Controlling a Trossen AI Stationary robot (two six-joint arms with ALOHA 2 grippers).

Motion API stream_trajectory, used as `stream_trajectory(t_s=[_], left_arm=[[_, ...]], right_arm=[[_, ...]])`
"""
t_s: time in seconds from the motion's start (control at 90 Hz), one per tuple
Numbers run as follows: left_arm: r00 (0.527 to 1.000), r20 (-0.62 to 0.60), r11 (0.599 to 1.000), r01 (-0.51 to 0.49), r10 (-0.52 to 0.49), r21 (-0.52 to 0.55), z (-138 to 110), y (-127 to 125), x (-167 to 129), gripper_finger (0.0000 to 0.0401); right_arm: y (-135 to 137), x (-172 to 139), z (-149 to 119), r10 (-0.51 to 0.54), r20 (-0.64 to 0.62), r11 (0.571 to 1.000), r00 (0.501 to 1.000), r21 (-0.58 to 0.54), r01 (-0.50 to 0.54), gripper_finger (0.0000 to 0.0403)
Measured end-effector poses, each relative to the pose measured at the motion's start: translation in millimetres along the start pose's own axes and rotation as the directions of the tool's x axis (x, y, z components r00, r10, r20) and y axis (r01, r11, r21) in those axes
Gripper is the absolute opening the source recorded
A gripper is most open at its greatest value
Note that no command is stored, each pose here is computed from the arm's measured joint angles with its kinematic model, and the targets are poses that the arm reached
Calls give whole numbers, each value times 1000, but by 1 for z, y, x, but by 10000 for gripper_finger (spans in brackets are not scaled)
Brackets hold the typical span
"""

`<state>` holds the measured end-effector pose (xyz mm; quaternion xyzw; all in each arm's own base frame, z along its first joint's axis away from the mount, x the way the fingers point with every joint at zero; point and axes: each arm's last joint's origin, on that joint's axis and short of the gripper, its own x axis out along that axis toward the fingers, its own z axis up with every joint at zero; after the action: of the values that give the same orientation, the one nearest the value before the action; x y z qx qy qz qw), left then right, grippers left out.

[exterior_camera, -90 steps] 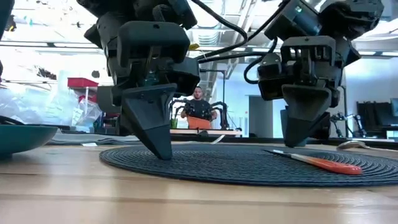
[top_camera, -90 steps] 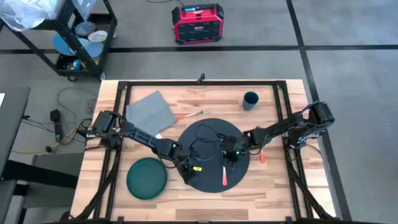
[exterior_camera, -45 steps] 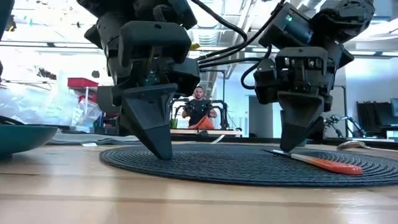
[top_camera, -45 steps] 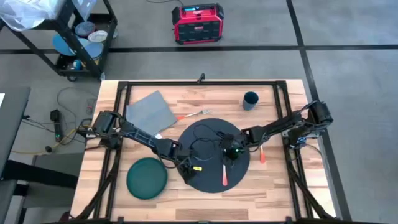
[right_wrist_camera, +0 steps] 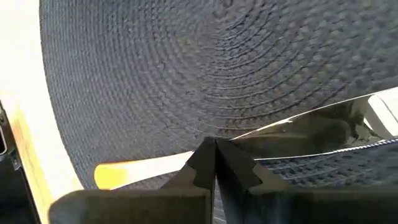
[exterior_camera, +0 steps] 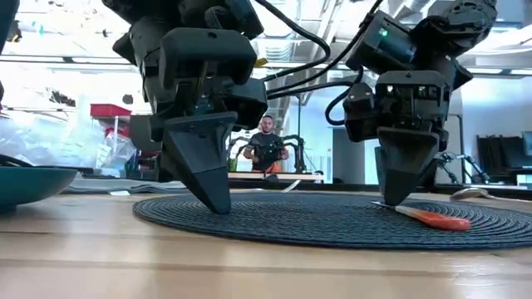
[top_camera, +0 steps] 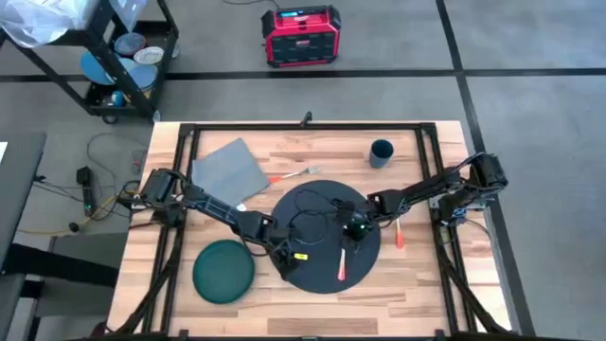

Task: Set table place
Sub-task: Adjust the orange table knife on the blue tablemat, then put the orange spoon on the blue tablemat

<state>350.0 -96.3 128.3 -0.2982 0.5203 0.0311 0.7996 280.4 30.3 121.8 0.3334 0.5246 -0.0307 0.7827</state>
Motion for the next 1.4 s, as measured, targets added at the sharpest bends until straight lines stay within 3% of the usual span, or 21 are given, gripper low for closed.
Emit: stream_trajectory(t_s=[0.622,0.956,1.167,1.4], left_arm=[[1000,-1,1000,-1,1,5,0,0,0,0],[1000,-1,1000,-1,1,17,0,0,0,0],[1000,-1,1000,-1,1,21,0,0,0,0],[1000,-2,1000,4,-4,21,0,0,0,0]], right_arm=[[-18,-22,-2,-119,-49,993,992,-27,118,0],[-16,-21,1,-99,-21,995,995,-28,99,0],[-16,-29,5,-123,45,992,991,12,123,0],[-5,-75,2,-133,204,991,970,4,135,15]])
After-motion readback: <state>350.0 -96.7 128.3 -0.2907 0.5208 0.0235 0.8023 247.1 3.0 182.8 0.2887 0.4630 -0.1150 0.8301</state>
